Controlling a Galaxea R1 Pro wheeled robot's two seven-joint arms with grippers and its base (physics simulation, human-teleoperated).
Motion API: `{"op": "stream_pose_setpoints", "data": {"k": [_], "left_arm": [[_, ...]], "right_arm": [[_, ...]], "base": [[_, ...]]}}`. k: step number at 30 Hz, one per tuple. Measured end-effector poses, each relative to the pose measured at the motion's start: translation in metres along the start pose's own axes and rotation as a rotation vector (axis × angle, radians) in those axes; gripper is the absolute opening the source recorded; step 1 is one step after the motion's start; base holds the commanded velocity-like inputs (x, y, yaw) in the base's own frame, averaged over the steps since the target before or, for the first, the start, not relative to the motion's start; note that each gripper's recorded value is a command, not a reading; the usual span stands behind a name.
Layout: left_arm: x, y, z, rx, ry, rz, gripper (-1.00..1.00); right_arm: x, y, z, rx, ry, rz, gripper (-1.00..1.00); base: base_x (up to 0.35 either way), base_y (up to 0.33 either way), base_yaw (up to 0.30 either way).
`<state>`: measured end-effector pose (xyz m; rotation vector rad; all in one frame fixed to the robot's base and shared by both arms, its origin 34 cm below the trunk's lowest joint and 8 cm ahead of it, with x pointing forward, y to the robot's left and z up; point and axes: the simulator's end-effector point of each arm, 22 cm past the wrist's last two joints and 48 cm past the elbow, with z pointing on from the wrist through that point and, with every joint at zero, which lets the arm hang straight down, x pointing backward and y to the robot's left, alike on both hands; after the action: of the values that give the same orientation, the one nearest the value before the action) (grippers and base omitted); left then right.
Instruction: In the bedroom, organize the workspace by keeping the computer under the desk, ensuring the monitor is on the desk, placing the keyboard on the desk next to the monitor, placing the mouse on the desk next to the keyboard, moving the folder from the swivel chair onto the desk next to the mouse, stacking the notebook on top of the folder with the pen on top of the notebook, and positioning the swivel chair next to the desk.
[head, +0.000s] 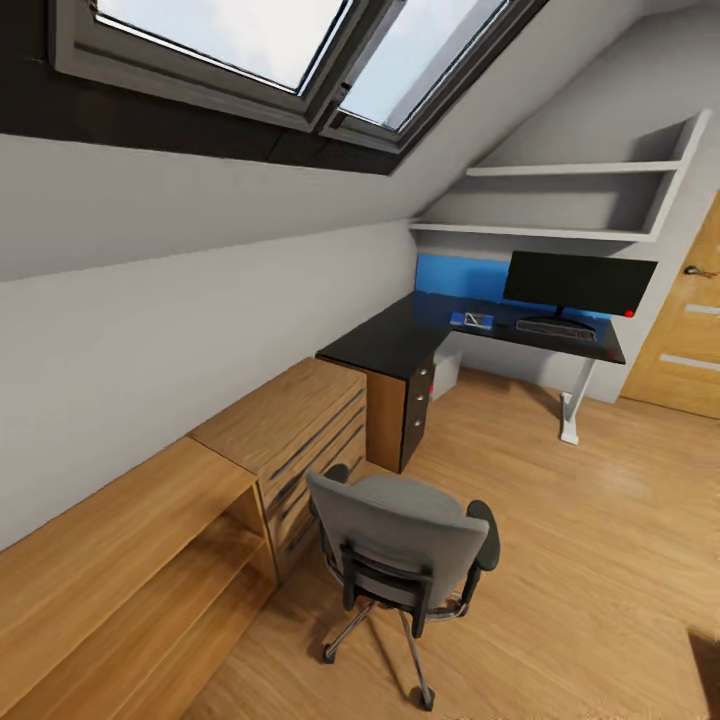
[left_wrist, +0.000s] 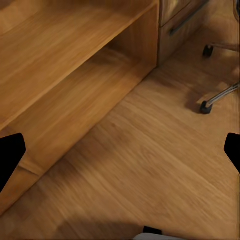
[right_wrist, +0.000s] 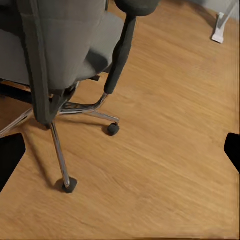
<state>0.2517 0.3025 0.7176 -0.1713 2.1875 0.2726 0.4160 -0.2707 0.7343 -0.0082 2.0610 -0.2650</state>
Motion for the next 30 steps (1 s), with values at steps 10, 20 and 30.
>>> {"op": "stream_pose_setpoints", "data": {"k": [10, 20, 30], "left_arm": [[-0.0013, -0.0002, 0.0006, 0.0, -0.004, -0.001, 1.0], [-0.0025, -0.0005, 0.0012, 0.001, -0.009, -0.002, 1.0], [-0.0039, -0.0009, 0.002, 0.001, -0.013, -0.004, 1.0]], "right_arm": [[-0.0017, -0.0002, 0.0004, 0.001, -0.004, 0.001, 1.0], [-0.0037, -0.0004, 0.0008, 0.001, -0.009, 0.002, 1.0], [-0.0056, -0.0005, 0.0013, 0.002, -0.014, 0.003, 1.0]], "base": [[0.001, 0.083, -0.277], [0.065, 0.187, -0.278], [0.01, 0.012, -0.277]]}}
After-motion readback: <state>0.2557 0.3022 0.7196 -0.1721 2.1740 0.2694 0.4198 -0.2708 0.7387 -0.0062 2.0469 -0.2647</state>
